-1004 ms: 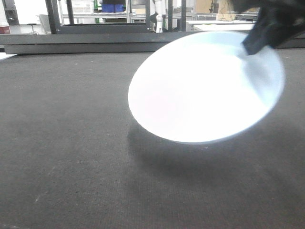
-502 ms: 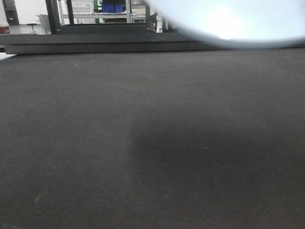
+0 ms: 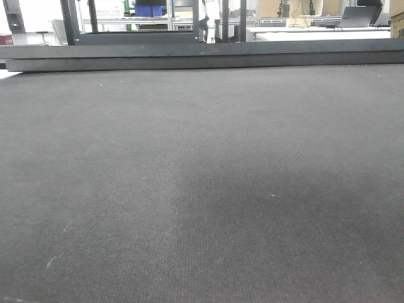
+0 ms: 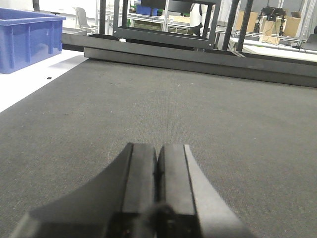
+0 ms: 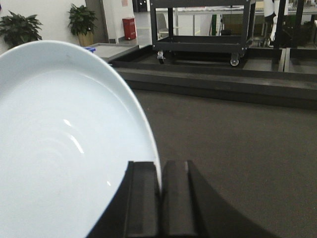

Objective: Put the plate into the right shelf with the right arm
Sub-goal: 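Drive the base to the steel shelf while holding the plate in the right gripper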

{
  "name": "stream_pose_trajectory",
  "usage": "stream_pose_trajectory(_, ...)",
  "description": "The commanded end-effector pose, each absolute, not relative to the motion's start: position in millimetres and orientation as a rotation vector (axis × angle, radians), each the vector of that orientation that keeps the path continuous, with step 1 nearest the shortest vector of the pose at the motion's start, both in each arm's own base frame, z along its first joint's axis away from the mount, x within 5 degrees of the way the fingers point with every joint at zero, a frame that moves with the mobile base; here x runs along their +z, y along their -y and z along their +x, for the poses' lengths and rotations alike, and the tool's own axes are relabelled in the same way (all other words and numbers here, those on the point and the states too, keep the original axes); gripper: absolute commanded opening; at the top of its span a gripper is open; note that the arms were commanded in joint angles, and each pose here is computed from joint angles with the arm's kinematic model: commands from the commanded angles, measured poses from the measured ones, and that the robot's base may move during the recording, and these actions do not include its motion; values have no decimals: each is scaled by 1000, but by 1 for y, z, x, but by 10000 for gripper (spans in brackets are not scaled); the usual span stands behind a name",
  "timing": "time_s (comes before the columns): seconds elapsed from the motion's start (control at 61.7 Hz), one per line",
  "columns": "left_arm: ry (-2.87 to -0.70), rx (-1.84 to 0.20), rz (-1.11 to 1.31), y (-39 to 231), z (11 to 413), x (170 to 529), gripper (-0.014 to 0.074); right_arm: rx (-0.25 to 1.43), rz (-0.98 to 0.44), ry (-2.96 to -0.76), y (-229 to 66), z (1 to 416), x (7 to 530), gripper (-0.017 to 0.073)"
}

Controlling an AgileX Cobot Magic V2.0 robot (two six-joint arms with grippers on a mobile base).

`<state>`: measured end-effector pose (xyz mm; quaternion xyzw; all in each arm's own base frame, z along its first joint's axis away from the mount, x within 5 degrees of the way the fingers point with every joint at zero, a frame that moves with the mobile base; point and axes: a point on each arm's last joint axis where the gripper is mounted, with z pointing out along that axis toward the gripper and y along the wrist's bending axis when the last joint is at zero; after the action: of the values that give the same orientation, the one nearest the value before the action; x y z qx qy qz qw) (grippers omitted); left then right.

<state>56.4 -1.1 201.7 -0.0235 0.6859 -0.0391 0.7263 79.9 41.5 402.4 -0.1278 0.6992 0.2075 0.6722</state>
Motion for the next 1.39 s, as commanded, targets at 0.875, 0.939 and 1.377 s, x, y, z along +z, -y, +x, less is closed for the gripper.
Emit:
stream_pose_trajectory(0.875,-1416,-97,-50,1,55,208,-47,483,-293,-1443,-41,77,421,64)
stream_pose_trajectory(0.939,-1416,-97,-50,1,55,208,-47,483,-293,-1443,-41,77,421,64)
stream_pose_trajectory(1.377,-1416,-97,-50,1,55,208,-47,483,-293,-1443,-41,77,421,64)
